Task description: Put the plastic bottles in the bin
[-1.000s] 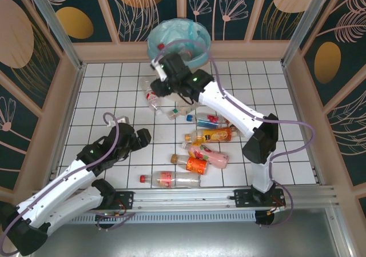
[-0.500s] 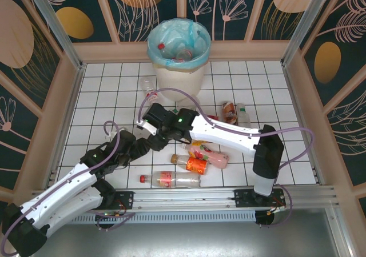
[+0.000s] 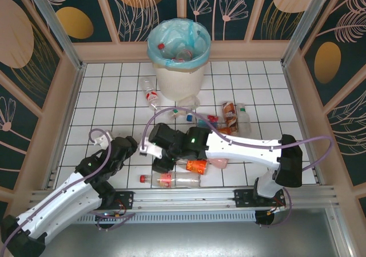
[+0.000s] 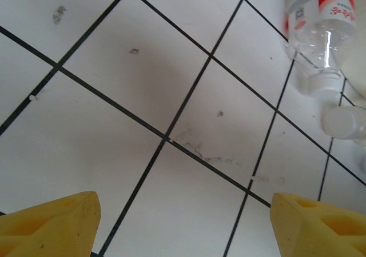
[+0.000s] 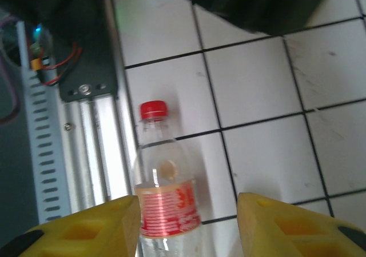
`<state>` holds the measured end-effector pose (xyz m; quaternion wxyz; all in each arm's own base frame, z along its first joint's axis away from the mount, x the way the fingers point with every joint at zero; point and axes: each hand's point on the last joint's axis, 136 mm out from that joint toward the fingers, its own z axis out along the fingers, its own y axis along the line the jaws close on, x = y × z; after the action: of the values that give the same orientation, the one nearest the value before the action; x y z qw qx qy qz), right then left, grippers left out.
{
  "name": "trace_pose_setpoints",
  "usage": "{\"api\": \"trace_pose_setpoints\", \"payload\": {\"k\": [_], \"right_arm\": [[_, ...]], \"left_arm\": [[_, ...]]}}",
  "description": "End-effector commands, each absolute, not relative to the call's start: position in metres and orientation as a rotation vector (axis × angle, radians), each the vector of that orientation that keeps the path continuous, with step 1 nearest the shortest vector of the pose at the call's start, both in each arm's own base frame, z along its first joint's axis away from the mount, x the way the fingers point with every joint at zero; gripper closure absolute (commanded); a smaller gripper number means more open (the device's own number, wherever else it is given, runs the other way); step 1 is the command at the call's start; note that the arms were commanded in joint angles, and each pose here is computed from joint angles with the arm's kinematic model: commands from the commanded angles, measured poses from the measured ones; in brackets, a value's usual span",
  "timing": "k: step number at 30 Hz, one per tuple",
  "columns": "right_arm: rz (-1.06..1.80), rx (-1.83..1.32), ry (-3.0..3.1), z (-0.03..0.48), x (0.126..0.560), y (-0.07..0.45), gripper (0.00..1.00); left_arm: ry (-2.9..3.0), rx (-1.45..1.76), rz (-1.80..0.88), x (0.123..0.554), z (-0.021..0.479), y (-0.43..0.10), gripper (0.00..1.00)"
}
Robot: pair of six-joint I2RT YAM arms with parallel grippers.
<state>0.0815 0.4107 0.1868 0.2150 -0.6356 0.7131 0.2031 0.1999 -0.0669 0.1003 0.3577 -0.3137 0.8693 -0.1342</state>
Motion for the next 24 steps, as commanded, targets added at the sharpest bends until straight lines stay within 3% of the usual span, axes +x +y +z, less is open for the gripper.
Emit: {"api": "trace_pose_setpoints", "payload": {"k": [1, 16, 24], "right_arm": [[0.547, -1.849, 1.928, 0.175, 0.069, 0.424, 0.51], [0.585, -1.945, 1.944, 0.117, 0.048, 0.469, 0.49], [0.447, -2.039, 1.943, 0.081, 0.046, 0.476, 0.47]], "left_arm": [[2.205, -0.799, -0.285, 0.213, 0.105, -0.062, 0.21], [2.302, -0.765, -0.289, 0.292, 0.093, -0.038, 0.14], [2.325, -0.763, -0.260, 0.321, 0.092, -0.019, 0.13]]}}
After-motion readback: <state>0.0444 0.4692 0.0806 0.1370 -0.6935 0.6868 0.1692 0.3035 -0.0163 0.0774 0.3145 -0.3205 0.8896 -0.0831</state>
